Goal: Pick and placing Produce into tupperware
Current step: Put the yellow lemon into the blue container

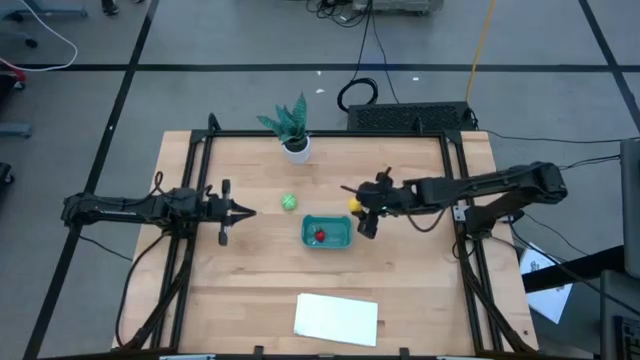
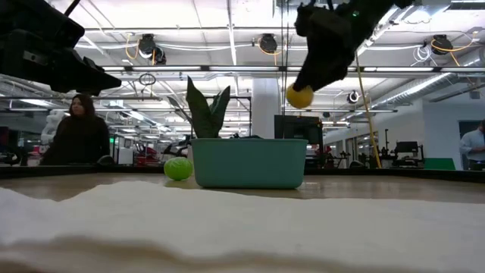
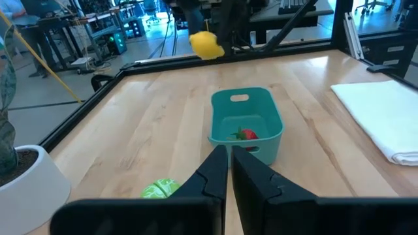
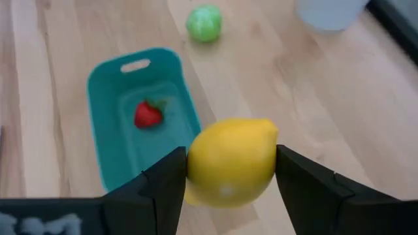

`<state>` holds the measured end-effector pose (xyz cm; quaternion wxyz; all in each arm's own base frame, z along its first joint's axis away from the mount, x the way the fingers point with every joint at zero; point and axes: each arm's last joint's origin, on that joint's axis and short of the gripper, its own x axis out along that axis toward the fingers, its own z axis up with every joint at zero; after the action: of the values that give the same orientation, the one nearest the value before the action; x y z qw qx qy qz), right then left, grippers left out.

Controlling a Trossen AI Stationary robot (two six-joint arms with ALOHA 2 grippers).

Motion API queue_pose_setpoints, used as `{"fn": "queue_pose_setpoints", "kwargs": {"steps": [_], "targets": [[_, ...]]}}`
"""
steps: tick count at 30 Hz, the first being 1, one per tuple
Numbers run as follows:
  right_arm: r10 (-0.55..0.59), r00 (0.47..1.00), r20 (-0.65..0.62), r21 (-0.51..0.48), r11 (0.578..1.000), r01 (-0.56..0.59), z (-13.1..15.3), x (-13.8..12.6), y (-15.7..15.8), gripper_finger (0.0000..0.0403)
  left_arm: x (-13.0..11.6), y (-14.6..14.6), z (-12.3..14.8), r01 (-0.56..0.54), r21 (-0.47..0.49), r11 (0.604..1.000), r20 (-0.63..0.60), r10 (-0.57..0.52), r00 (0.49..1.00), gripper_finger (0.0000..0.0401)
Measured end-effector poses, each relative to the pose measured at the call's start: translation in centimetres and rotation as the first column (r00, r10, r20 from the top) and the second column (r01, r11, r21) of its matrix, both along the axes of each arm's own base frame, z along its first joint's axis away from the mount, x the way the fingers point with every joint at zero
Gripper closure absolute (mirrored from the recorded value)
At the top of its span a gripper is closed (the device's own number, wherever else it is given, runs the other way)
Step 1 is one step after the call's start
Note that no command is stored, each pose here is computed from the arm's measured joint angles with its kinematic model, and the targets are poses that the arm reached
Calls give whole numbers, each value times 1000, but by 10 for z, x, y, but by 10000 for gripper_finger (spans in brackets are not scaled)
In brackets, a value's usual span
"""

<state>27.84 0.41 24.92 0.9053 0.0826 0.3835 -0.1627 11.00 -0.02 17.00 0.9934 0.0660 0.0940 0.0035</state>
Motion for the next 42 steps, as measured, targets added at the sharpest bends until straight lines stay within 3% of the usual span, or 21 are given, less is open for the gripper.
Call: {"fn": "queue_pose_setpoints", "kwargs": {"steps": [10, 18, 28, 37, 42], "targets": [[56, 928, 367, -60, 998, -37, 12, -33, -3, 197, 0, 0, 1, 2, 0, 1000, 8, -2, 1000, 375], [140, 855, 500, -76, 990, -117, 23, -33, -13, 199, 0, 0, 1, 3, 3, 1000, 7, -3, 1000, 375], [144, 830, 539, -85, 990, -116, 35, -34, -35, 206, 0, 0, 0, 2, 3, 1000, 5, -2, 1000, 375], [191, 778, 599, -151, 981, -125, 71, -29, -40, 205, 0, 0, 1, 2, 3, 1000, 5, -2, 1000, 375], [208, 779, 592, -168, 977, -134, 82, -22, -41, 205, 0, 0, 1, 3, 6, 1000, 5, -3, 1000, 375]]}}
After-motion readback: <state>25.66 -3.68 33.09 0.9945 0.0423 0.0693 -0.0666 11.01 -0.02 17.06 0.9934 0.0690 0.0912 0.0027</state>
